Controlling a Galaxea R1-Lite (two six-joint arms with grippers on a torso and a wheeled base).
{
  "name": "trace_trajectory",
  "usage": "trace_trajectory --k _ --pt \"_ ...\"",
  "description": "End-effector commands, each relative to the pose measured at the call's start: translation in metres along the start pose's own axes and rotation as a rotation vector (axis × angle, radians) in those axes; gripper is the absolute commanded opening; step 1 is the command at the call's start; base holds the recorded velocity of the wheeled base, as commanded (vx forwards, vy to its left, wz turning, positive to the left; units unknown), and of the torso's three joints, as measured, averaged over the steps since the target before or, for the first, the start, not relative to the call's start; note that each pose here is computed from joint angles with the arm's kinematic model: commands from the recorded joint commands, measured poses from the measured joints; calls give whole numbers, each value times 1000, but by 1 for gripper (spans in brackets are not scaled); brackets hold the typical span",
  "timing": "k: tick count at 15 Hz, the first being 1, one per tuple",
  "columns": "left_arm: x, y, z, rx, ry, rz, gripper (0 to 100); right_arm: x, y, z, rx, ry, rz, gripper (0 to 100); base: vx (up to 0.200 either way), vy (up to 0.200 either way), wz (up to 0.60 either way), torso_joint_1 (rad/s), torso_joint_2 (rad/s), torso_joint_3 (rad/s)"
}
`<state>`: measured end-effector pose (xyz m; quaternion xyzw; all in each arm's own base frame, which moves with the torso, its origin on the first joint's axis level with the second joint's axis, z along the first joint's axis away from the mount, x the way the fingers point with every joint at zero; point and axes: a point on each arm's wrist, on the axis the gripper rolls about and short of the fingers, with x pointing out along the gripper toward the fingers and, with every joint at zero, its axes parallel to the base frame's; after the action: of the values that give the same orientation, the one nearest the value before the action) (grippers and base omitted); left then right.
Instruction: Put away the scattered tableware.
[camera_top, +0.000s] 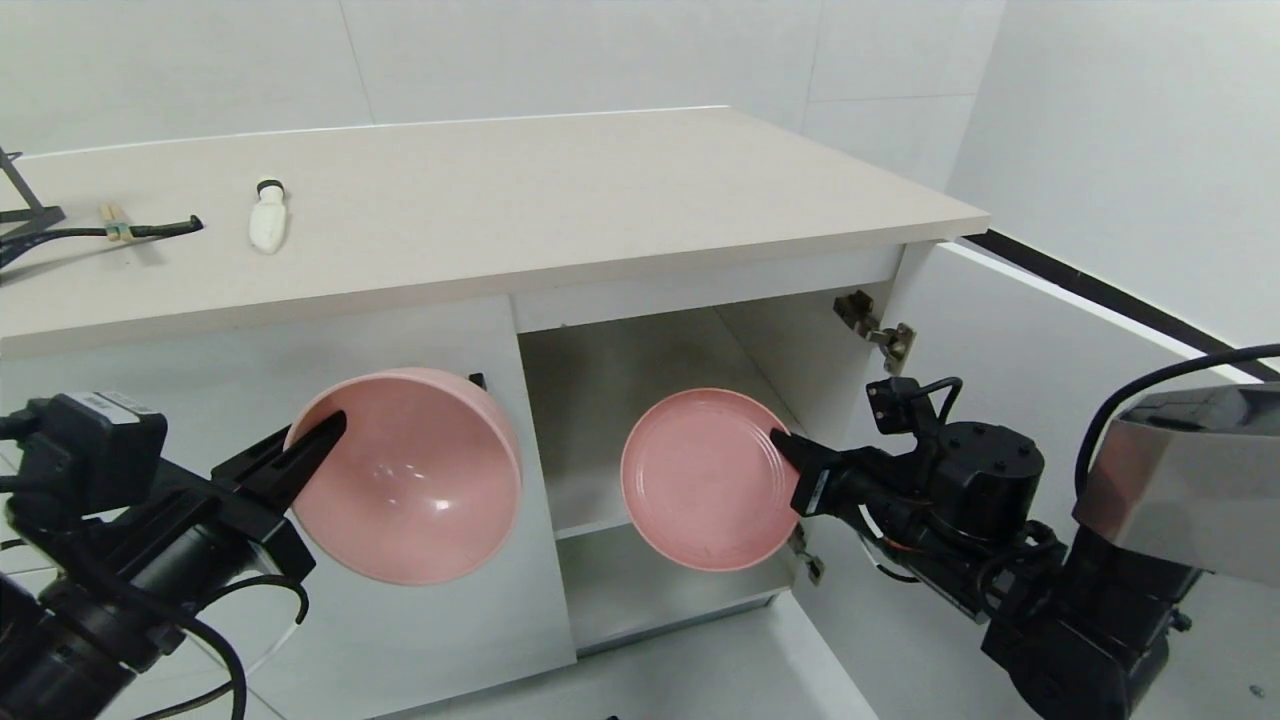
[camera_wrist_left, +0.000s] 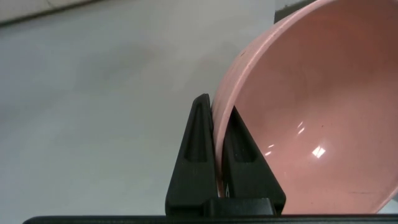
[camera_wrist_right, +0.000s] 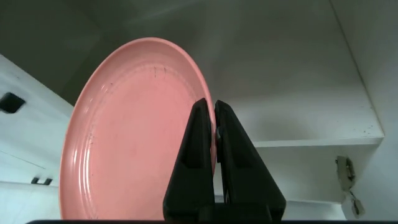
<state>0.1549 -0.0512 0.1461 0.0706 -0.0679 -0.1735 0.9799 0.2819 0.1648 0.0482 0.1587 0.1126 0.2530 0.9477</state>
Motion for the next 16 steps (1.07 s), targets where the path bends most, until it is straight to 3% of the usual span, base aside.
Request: trace_trajectory --k 1,8,16 --pt "0 0 0 1 -2 -1 0 17 -5 -8 -3 6 22 0 0 0 0 0 0 0" --pt "1 0 0 1 -2 -1 0 69 -20 -39 -4 -10 30 0 0 0 0 0 0 0" --pt "1 -1 -3 0 11 -6 0 93 -39 -54 0 -28 17 0 0 0 0 0 0 0"
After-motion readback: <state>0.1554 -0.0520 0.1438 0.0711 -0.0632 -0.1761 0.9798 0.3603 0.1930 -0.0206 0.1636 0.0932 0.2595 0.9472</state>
